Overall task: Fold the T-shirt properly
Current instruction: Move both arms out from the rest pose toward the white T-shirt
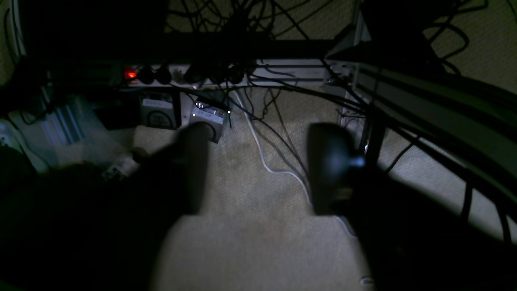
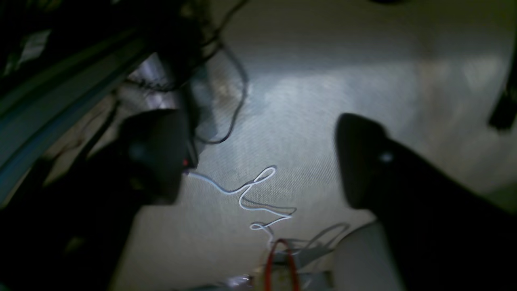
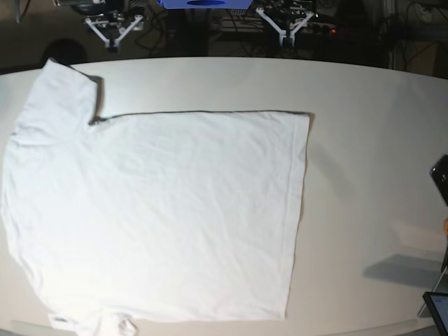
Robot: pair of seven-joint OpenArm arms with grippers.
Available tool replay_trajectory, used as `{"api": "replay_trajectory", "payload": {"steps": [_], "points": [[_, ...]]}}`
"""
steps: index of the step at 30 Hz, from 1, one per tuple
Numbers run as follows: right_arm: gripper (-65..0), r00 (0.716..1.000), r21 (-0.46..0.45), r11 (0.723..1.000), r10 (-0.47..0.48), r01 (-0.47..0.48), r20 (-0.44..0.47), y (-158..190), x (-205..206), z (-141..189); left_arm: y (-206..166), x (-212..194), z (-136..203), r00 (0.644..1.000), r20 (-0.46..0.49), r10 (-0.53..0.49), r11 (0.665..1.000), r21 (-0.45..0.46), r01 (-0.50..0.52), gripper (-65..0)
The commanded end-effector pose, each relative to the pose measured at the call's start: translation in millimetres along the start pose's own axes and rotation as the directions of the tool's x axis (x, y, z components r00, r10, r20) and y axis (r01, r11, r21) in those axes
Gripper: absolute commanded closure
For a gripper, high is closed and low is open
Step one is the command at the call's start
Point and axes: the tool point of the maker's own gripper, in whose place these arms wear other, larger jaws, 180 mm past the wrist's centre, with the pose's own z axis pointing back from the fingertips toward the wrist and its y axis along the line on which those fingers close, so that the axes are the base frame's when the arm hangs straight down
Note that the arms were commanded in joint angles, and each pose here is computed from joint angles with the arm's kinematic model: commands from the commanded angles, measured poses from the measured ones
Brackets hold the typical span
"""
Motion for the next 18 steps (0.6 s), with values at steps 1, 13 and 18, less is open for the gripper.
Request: {"api": "replay_trajectory", "payload": {"steps": [1, 13, 18], "points": [[-34.8, 1.000, -0.011, 1.000, 0.018, -0.018, 0.006, -3, 1, 0, -4, 1, 0, 1.000, 0.008, 0.002, 1.000, -0.003, -0.002, -14.6], [-5.8, 1.000, 0.000, 1.000, 0.029, -0.029, 0.004, 4, 0, 0, -8, -3, 1, 1.000, 0.003, -0.004, 1.000, -0.010, 0.004, 0.0], [-5.8, 1.000, 0.021, 0.999, 0.029, -0.029, -0.007, 18, -8, 1, -9, -3, 1, 1.000, 0.003, -0.005, 1.000, -0.012, 0.005, 0.0]]}}
